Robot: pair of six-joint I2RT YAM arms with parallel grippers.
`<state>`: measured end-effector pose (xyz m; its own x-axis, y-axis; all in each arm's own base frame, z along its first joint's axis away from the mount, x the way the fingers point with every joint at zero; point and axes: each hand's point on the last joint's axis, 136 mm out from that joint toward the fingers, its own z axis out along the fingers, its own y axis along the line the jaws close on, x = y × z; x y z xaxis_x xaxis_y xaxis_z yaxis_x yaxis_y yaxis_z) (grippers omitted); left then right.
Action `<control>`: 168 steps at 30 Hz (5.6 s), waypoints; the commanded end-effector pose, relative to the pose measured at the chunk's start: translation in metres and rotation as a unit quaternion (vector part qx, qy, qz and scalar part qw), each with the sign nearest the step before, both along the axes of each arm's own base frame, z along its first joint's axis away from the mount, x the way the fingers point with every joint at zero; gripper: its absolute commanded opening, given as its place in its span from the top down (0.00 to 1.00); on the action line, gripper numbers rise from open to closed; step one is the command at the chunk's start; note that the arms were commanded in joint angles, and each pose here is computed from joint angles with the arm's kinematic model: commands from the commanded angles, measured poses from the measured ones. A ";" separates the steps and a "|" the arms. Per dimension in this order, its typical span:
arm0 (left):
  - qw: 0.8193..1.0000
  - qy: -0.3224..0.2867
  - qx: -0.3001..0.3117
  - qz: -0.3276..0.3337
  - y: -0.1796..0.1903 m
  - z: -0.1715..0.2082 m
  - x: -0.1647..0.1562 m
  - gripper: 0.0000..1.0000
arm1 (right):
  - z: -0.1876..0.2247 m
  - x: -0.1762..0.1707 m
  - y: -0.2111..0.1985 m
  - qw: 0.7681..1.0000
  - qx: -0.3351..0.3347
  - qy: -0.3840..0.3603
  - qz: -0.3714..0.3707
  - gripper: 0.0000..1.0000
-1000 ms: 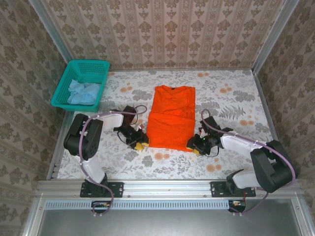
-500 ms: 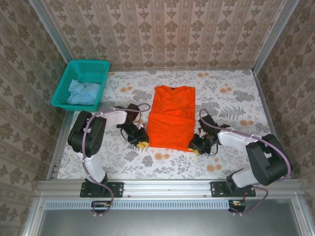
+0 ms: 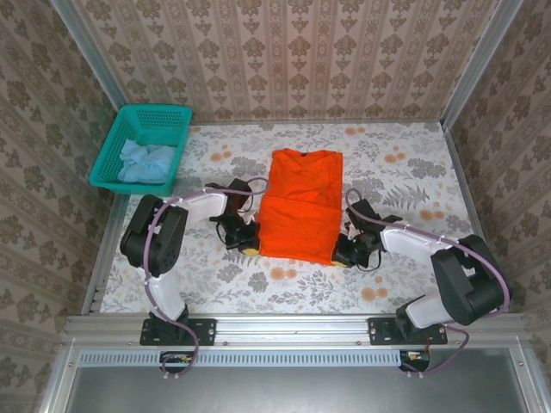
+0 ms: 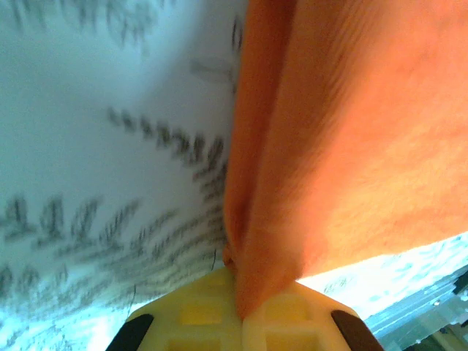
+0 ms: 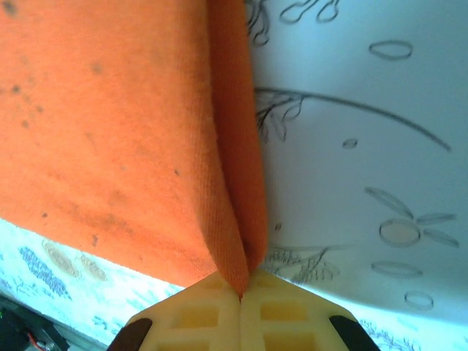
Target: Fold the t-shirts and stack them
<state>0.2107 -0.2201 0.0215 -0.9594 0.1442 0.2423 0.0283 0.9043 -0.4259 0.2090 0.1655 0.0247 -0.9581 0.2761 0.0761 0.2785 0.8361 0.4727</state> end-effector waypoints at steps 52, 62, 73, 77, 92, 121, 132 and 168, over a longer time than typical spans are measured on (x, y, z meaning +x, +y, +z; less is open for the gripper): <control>0.945 -0.090 -0.279 0.146 -0.036 0.182 0.114 1.00 | 0.164 0.110 0.011 0.982 0.098 -0.147 -0.070 1.00; 0.924 -0.028 -0.251 0.288 -0.016 0.103 0.248 0.57 | 0.080 0.249 -0.008 0.990 0.048 -0.055 -0.123 0.53; 0.932 -0.156 -0.191 0.266 0.005 0.153 0.271 0.35 | 0.113 0.269 -0.056 0.987 -0.004 -0.107 -0.123 0.43; 0.958 -0.150 -0.180 0.167 -0.030 0.141 0.221 0.54 | 0.122 0.232 -0.039 0.985 0.040 -0.127 -0.111 0.61; 0.991 -0.121 -0.058 -0.017 -0.052 0.020 0.099 0.62 | 0.008 0.127 0.049 0.993 0.071 -0.052 -0.072 0.83; 0.976 -0.191 -0.099 0.041 0.002 0.110 0.112 0.38 | 0.099 0.121 -0.029 0.945 0.047 -0.317 -0.063 0.42; 0.982 -0.155 -0.100 0.046 0.015 0.052 0.158 0.36 | 0.049 0.202 0.026 0.975 0.040 -0.205 0.073 0.51; 0.977 -0.185 -0.038 0.104 0.018 0.047 0.204 0.34 | 0.015 0.195 -0.050 0.984 -0.064 -0.123 -0.110 0.45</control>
